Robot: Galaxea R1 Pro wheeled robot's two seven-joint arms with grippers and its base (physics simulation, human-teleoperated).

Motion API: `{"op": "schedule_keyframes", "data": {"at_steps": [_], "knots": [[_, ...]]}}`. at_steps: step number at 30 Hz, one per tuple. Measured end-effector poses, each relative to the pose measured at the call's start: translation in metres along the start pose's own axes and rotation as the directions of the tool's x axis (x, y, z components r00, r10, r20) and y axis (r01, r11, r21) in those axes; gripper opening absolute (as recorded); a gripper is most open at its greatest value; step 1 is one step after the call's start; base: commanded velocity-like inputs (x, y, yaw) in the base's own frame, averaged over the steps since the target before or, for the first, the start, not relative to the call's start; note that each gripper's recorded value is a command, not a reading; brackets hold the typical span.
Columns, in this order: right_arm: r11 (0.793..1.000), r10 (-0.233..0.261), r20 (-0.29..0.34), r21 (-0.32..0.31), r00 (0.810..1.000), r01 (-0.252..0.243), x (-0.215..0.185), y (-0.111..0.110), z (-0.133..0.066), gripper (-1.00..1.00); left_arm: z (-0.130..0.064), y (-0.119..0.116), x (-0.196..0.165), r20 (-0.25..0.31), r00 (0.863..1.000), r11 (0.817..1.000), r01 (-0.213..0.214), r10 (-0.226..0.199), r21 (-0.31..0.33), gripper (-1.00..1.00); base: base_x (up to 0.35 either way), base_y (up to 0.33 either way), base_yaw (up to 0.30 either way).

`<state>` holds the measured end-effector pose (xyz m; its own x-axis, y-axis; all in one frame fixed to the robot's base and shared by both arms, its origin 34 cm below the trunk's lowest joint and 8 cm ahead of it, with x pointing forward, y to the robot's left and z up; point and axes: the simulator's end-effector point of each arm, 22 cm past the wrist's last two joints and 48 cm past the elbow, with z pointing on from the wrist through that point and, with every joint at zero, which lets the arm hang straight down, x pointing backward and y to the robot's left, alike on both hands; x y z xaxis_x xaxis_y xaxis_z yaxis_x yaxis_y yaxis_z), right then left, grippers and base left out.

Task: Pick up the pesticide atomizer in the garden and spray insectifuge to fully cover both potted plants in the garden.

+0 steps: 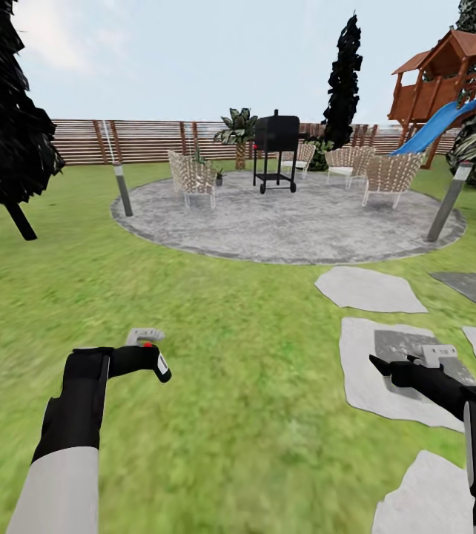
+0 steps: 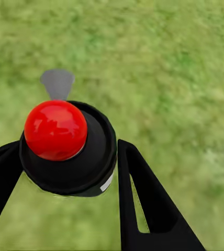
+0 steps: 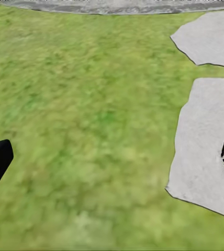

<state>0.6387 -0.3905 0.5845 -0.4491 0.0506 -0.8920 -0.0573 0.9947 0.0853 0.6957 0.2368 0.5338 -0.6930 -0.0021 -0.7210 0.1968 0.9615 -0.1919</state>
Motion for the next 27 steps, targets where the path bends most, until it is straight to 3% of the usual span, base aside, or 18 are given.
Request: {"op": "schedule_keyframes", "data": {"at_steps": [27], "knots": [[1.0, 0.0, 0.0, 0.0, 1.0, 0.0, 0.0, 0.0, 0.0, 1.0, 0.0, 0.0001, 0.0, 0.0, 1.0, 1.0, 0.0, 0.0, 0.0, -1.0, 0.332, -0.084, 0.0]]}}
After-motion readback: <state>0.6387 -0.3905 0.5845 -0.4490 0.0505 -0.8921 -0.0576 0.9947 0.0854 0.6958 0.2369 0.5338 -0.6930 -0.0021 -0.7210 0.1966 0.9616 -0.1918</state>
